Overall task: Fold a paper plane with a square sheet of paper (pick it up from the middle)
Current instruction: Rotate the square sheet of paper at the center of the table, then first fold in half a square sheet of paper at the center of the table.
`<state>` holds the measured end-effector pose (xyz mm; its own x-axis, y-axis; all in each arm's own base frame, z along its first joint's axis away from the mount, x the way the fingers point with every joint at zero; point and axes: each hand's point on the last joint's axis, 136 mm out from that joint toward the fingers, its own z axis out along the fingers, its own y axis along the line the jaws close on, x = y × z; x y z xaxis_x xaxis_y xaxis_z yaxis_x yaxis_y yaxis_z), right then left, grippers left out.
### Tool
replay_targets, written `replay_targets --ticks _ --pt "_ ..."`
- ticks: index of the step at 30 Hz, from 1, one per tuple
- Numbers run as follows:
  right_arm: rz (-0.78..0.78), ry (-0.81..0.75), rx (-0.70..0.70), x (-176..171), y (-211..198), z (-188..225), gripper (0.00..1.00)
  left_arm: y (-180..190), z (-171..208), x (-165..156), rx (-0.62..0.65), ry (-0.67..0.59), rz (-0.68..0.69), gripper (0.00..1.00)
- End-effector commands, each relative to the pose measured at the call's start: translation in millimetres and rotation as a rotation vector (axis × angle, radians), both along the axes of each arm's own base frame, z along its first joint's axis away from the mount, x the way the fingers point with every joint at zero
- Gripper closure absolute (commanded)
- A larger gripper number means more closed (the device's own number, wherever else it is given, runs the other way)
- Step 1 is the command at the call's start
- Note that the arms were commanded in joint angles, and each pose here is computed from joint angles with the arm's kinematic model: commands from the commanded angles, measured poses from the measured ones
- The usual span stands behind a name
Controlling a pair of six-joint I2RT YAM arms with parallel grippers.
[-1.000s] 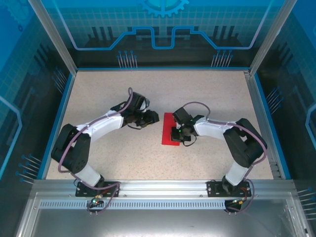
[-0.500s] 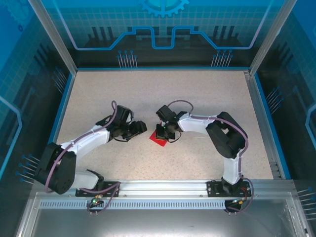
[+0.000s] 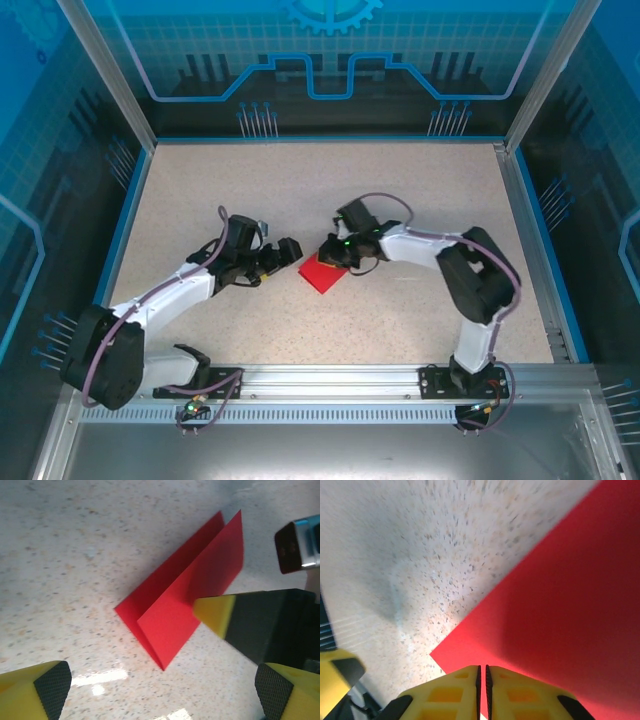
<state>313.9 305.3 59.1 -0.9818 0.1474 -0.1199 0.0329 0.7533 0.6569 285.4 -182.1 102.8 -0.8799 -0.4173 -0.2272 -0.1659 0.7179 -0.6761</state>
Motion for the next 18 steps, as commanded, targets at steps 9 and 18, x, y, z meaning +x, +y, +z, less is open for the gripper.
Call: replay_targets --ticks 9,18 --pt "-0.047 -0.034 0.071 2 -57 -2 0.89 -91 34 12 -0.103 -0.022 -0.171 0.21" --pt "-0.029 0.039 0.093 2 -45 -31 0.91 -119 -3 11 -0.079 0.114 -0.177 0.62"
